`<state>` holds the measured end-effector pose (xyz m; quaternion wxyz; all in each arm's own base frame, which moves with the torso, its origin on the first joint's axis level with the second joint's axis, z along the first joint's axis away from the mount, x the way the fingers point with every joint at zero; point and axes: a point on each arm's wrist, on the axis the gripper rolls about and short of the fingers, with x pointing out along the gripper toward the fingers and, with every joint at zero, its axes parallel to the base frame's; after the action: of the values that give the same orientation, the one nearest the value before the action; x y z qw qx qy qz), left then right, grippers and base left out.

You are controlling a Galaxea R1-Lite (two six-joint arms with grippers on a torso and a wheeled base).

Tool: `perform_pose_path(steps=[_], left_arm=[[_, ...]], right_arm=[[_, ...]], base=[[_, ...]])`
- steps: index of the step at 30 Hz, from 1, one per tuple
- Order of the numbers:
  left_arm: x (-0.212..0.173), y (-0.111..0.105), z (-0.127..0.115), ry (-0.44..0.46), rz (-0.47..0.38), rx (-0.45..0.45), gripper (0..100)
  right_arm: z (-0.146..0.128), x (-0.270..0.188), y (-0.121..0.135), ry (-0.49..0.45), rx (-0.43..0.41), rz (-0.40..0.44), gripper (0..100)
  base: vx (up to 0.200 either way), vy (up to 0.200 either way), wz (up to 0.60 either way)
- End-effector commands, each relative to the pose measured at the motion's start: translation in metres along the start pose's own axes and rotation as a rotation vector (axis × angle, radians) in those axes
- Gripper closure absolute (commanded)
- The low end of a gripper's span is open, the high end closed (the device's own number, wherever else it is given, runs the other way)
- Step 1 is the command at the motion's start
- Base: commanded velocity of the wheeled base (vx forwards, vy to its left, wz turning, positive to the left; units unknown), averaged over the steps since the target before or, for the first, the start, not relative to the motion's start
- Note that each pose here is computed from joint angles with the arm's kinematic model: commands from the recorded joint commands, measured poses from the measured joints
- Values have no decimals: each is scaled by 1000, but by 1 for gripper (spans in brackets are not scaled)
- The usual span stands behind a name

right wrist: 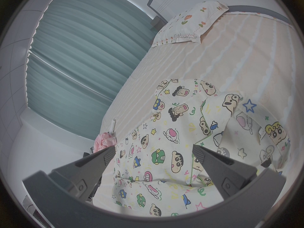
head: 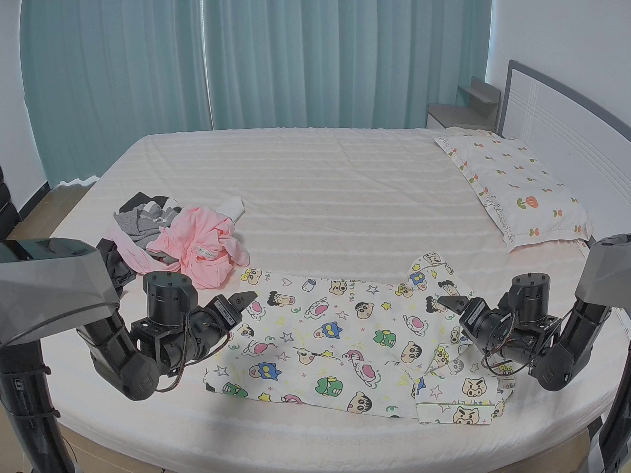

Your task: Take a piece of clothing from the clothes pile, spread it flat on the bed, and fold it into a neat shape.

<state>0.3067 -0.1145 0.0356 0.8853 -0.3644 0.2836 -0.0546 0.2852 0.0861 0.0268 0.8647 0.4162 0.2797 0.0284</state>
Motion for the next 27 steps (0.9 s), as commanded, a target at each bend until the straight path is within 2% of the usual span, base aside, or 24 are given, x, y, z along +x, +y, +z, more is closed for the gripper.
perform_pose_path(steps=[1,2,4,8,11,17,21,27], left_arm=[[-10,-18,44,85,-39,174,0],[-10,-9,48,152,-80,209,0],[-10,1,53,192,-116,248,0],[4,38,46,315,-77,351,0],[11,58,40,380,-95,422,0],[20,74,22,456,-92,434,0],[20,86,9,518,-127,485,0],[19,89,7,526,-130,514,0]], right_arm=[[-1,-3,0,11,0,5,0],[-1,-4,-1,12,0,4,0],[-1,-6,0,18,0,8,0],[-2,-9,-1,37,0,31,0],[-3,-10,-2,35,-2,41,0],[-4,-10,-3,36,-1,38,0],[-4,-10,-3,37,-3,37,0],[-5,-9,-4,41,-5,34,0]], base=[[0,0,0],[0,0,0],[0,0,0],[0,0,0],[0,0,0],[0,0,0],[0,0,0],[0,0,0]])
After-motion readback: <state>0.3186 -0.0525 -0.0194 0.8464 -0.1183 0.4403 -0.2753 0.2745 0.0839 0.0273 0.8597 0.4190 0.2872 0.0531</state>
